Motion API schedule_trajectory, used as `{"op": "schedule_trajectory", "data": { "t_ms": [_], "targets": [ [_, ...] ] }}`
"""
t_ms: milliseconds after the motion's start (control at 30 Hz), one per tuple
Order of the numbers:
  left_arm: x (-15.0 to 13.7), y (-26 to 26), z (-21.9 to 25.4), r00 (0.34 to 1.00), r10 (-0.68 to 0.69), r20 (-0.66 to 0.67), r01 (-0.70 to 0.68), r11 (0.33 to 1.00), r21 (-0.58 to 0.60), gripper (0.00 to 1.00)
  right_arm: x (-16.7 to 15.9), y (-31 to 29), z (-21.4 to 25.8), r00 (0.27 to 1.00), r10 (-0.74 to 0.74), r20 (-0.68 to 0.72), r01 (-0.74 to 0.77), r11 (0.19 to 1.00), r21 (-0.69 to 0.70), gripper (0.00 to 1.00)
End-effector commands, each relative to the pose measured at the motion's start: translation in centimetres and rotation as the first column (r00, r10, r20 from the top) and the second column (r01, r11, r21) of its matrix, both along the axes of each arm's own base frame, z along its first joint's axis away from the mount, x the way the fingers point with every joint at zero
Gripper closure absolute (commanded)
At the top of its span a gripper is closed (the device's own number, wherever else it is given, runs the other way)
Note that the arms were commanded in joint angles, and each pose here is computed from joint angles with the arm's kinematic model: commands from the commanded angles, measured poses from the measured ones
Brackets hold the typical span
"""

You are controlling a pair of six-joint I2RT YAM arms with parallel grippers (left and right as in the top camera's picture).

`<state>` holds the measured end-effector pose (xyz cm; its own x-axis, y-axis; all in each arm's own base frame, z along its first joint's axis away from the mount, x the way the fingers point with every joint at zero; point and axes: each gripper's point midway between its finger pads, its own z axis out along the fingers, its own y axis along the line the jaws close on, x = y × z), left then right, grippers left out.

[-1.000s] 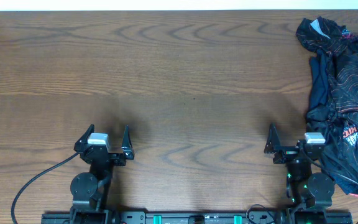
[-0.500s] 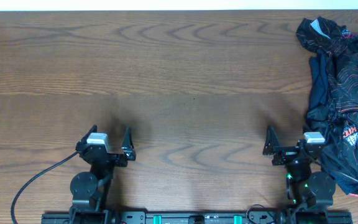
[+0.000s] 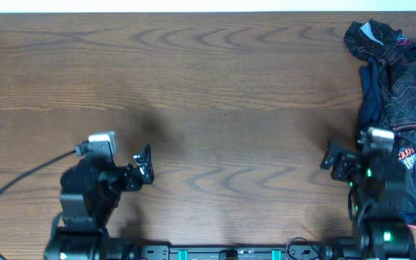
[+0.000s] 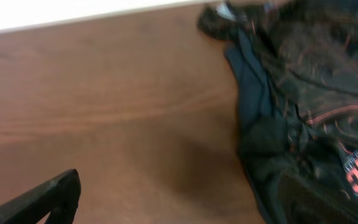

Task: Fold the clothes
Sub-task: 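Reach the right gripper into the clothing pile and grasp the black jersey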

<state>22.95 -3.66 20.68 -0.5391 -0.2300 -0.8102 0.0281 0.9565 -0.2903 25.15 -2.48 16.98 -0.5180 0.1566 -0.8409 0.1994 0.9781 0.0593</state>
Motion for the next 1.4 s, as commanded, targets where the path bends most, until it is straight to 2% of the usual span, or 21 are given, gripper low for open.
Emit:
{"op": "schedule_trajectory", "data": {
  "t_ms": [0,167,333,433,600,833,967,1167,1300,1367],
  "targets": [
    [0.6,-0.5,1.5,0.997,-0.002,-0.074,-0.001,0.999,-0.037,0.02,0.5,-1.9,0.5,0.99,-0.097,-0.104,0.092,0.994,-0.053,0.01],
    [1.2,-0.5,-1.2,0.966,-0.001,-0.257,-0.006,1.0,-0.023,0.02,2.0,-1.9,0.1,0.969,-0.094,-0.227,0.081,0.994,-0.067,0.01],
    [1.1,-0.5,-3.9,0.923,0.003,-0.384,-0.009,1.0,-0.014,0.02,3.0,-0.5,-1.7,0.953,-0.02,-0.301,0.02,1.0,-0.004,0.01],
    [1.3,-0.4,-4.3,0.917,0.008,-0.398,-0.012,1.0,-0.008,0.02,2.8,-1.3,-2.5,0.939,-0.066,-0.337,0.059,0.998,-0.033,0.01],
    [1.4,0.1,-4.4,0.918,0.035,-0.396,-0.028,0.999,0.022,0.02,1.6,-5.5,-3.1,0.879,-0.324,-0.348,0.293,0.946,-0.141,0.01],
    [1.6,0.1,-4.3,0.918,0.047,-0.394,-0.05,0.999,0.004,0.02,2.3,-9.7,-5.4,0.807,-0.453,-0.379,0.423,0.891,-0.164,0.02],
    [1.6,0.1,-4.2,0.92,0.047,-0.39,-0.05,0.999,0.004,0.02,2.5,-11.4,-7.9,0.76,-0.485,-0.431,0.454,0.872,-0.182,0.07],
    [1.7,0.1,-4.2,0.92,0.048,-0.39,-0.05,0.999,0.004,0.02,2.8,-11.9,-11.3,0.725,-0.455,-0.517,0.398,0.889,-0.225,0.12],
    [1.7,0.1,-4.2,0.921,0.047,-0.387,-0.05,0.999,0.003,0.02,3.2,-12.0,-12.5,0.715,-0.453,-0.532,0.394,0.89,-0.227,0.2],
    [1.7,0.1,-4.2,0.921,0.047,-0.386,-0.05,0.999,0.003,0.02,3.2,-12.0,-12.9,0.71,-0.451,-0.541,0.392,0.891,-0.228,0.28]
  ]
}}
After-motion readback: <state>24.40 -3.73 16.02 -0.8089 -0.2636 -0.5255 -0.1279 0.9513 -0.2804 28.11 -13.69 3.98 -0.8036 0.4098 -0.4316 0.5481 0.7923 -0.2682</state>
